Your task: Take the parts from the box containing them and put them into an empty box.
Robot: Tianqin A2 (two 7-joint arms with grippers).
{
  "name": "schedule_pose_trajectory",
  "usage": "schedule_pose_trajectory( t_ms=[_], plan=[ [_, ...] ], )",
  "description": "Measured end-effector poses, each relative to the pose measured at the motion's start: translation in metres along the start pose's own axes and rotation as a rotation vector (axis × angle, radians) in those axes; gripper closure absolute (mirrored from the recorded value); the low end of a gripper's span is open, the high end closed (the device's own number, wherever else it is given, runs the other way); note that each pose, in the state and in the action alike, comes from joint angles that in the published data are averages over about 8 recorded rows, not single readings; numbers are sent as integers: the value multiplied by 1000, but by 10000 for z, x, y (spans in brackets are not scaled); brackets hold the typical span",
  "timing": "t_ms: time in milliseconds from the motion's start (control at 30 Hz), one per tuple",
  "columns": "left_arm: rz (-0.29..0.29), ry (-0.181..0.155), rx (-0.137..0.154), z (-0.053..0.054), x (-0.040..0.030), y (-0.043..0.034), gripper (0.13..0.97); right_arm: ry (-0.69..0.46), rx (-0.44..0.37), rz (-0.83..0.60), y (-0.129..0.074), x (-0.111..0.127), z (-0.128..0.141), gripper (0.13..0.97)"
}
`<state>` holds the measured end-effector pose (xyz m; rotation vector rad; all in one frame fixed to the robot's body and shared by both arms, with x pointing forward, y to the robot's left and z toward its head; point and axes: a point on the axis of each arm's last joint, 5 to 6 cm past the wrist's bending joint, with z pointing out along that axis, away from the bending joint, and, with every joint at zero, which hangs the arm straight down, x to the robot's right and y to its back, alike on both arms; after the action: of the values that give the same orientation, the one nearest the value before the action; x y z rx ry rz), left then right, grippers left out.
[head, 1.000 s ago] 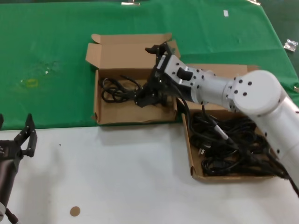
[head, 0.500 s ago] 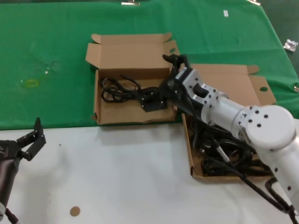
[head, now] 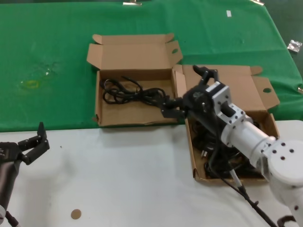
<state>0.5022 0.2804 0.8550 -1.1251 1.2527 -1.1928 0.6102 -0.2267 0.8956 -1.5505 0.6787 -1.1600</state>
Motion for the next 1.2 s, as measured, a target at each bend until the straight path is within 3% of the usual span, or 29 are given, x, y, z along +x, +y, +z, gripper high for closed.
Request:
schedule_pose_trajectory(
  t_ms=[200,800,1200],
  plan=[
    [0,0,0,0,0,0,158,75,-6,64,115,-22,-227,130],
    [0,0,0,0,0,0,132,306,-46,225,364,-50,-954,130],
    [0,0,0,0,0,0,132,334,-53,241,383,-51,-1045,130]
  ],
)
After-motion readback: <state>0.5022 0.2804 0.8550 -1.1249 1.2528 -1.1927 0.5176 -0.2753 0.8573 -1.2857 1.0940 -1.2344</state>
